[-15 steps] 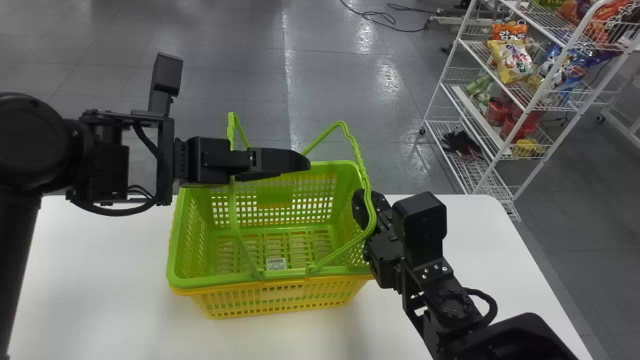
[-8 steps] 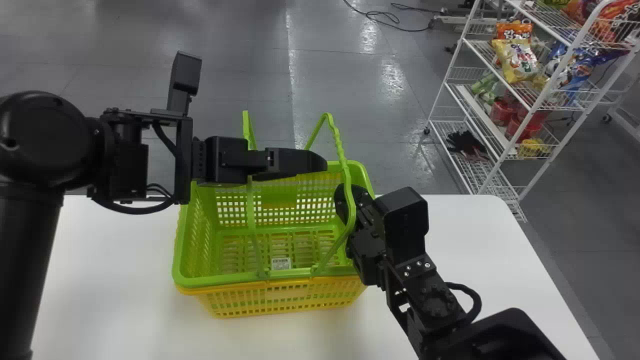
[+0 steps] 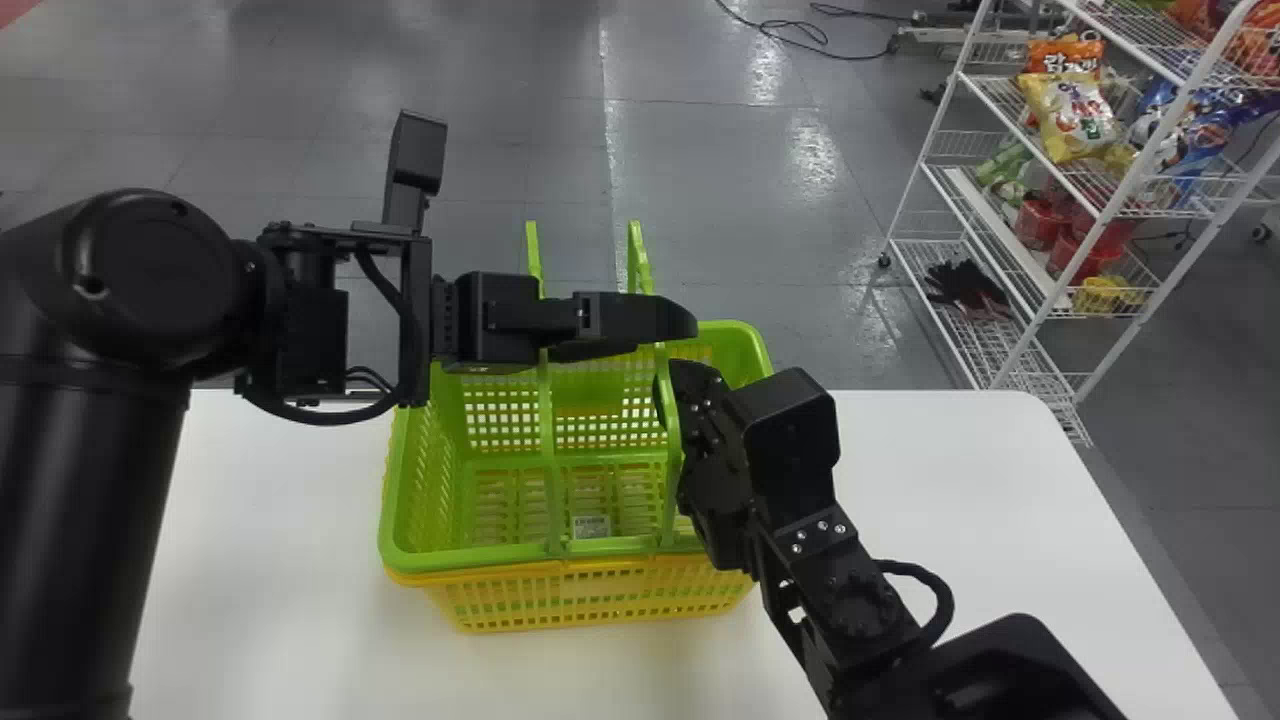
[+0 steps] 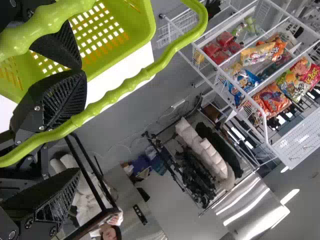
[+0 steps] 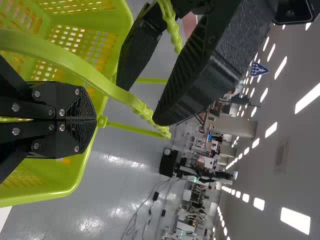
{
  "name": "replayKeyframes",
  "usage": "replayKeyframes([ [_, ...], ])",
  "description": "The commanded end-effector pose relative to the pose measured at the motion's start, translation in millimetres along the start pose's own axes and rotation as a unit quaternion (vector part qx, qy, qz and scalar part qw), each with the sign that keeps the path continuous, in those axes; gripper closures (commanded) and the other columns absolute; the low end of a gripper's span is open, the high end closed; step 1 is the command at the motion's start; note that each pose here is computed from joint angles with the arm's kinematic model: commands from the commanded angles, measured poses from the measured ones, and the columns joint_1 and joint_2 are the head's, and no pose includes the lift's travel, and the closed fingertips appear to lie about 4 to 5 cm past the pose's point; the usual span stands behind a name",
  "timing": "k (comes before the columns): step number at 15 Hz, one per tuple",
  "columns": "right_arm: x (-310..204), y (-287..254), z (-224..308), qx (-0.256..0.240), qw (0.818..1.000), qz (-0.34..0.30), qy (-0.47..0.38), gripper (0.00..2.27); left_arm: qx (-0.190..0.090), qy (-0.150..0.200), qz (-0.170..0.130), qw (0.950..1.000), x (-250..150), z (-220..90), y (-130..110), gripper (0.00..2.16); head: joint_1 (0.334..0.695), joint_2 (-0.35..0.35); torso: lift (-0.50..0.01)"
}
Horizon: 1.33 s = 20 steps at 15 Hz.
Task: Grasp handle with right gripper to insert into left gripper then lift and swing left to center
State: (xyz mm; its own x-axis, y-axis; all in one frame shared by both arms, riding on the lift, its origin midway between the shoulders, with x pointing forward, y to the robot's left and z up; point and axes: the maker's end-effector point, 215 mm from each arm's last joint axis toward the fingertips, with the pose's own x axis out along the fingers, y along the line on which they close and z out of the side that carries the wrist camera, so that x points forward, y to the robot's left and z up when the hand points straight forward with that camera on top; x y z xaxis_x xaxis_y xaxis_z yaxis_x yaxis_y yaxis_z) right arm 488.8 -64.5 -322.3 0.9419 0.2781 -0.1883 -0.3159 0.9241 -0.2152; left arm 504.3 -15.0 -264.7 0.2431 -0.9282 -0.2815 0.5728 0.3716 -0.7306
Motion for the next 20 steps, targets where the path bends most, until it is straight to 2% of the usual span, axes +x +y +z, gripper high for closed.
replayKeyframes([
  [1, -1, 3, -1, -0.002, 1.000, 0.002, 0.002, 2.10, -0.005, -0.001, -0.011, 0.9999, 6, 3, -6, 0.08, 0.695, -0.087, -0.093],
  [7, -4, 7, -8, -0.007, 1.000, 0.003, 0.010, 2.10, -0.007, -0.012, -0.016, 0.9998, 12, 12, -7, 0.08, 0.695, -0.098, -0.093],
  [9, -12, -10, -6, -0.005, 1.000, -0.015, 0.005, 2.10, -0.010, -0.015, -0.023, 0.9996, 11, 13, -9, 0.08, 0.695, -0.099, -0.093],
  [14, -49, -62, -16, 0.015, 0.998, -0.060, -0.004, 2.08, -0.047, -0.023, -0.058, 0.9969, 11, 15, -11, 0.08, 0.695, -0.148, -0.093],
  [16, -76, -84, -15, 0.023, 0.996, -0.082, -0.025, 1.99, -0.065, -0.026, -0.068, 0.9952, 11, 19, -9, 0.07, 0.695, -0.183, -0.093],
  [19, -103, -106, -23, 0.030, 0.994, -0.101, -0.040, 1.80, -0.079, -0.025, -0.065, 0.9944, 11, 24, 0, 0.07, 0.695, -0.218, -0.093],
  [20, -109, -108, -30, 0.030, 0.993, -0.103, -0.040, 1.58, -0.086, -0.024, -0.066, 0.9939, 10, 27, 2, 0.07, 0.695, -0.240, -0.093],
])
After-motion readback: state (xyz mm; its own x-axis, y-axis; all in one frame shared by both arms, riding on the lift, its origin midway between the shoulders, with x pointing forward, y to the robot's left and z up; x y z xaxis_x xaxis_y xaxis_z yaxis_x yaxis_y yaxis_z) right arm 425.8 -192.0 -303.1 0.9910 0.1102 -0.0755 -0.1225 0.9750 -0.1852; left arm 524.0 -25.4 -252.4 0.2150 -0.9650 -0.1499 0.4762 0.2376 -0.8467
